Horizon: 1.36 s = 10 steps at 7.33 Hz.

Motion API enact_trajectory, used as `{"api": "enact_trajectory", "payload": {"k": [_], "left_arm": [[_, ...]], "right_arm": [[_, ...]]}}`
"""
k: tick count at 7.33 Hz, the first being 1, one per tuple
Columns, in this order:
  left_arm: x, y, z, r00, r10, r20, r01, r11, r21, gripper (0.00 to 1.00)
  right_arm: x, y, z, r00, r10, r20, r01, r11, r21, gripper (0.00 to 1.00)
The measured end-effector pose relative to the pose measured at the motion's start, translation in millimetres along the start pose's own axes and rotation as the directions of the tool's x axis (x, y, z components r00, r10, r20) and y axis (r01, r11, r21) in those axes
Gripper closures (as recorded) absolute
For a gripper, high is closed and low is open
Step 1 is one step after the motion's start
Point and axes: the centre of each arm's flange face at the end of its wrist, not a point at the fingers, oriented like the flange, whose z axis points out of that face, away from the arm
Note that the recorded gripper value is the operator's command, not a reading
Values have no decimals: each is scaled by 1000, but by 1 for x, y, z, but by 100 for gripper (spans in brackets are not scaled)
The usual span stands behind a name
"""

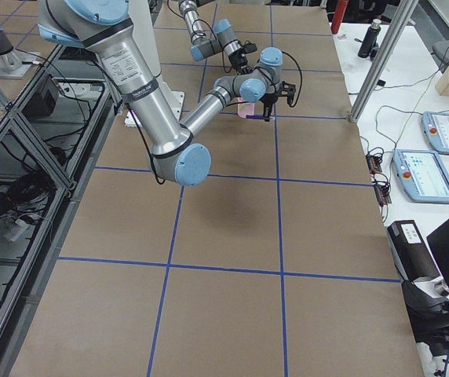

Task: Collect pens into pen holder
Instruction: 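Lower the orange marker into the pink cup with the left gripper, then open left gripper and withdraw it while right carries purple marker toward cup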

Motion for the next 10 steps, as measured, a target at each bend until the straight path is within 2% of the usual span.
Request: {"api": "enact_trajectory", "payload": {"k": [1,2,3,5,7,8,10], "left_arm": [[2,2,1,1000,-2,4,2,1000,3,49],[3,3,2,1000,-7,5,7,1000,5,29],[4,2,1,1000,-10,2,10,1000,6,20],[7,-1,-2,1000,-7,-13,7,1000,5,20],[-4,-17,-7,1000,-4,-28,4,1000,-14,20],[-25,-35,-10,1000,-1,-14,1,999,-45,20],[-90,-92,-26,999,-26,35,32,979,-200,9]], "right_arm": [[0,-1,-1,1000,0,0,0,1000,1,100],[0,-1,-1,1000,1,1,-1,1000,1,100],[0,-2,-4,1000,0,4,0,1000,4,100],[-2,-2,-20,999,-34,27,33,999,20,100],[-9,4,-47,991,-111,73,107,992,62,100],[-14,7,-61,983,-148,111,138,986,93,100],[-23,12,-85,963,-209,171,177,967,183,100]]}}
